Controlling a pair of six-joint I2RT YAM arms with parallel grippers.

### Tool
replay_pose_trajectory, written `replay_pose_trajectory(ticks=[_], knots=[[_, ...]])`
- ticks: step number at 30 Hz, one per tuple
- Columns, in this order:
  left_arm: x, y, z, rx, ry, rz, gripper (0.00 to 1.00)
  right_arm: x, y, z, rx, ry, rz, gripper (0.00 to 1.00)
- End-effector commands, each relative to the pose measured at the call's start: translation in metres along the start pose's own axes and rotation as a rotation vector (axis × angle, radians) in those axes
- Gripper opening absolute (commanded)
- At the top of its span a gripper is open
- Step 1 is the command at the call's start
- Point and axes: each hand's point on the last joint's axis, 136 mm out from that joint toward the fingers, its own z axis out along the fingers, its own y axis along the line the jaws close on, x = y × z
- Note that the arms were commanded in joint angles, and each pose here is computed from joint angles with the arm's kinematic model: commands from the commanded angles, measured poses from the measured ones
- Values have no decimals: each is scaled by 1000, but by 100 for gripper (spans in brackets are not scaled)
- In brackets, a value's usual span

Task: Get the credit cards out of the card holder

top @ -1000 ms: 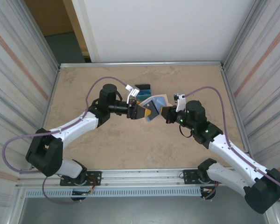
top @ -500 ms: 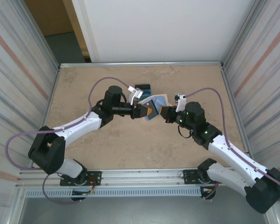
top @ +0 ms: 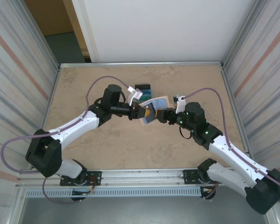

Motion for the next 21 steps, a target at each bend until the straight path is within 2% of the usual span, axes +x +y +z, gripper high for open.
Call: replay_pose_trajectory(ticks=[1,6,11,13,16,21], knots=[[-16,-26,-13,71,-12,78,3,-12,15,-3,-44,-9,-62,75],[-4,-24,-13,73,36,60,3,-17,5,-6,-18,-29,-33,60],[4,-14,-11,58,50,19,5,-20,3,-8,-60,-43,35,23],[3,-12,-10,61,42,12,8,-18,5,-8,-80,-39,49,11],[1,-10,-9,62,32,5,19,-18,7,-9,-92,-40,66,0],[1,6,-12,-15,9,-14,56,-15,-6,-9,-18,-34,119,0]])
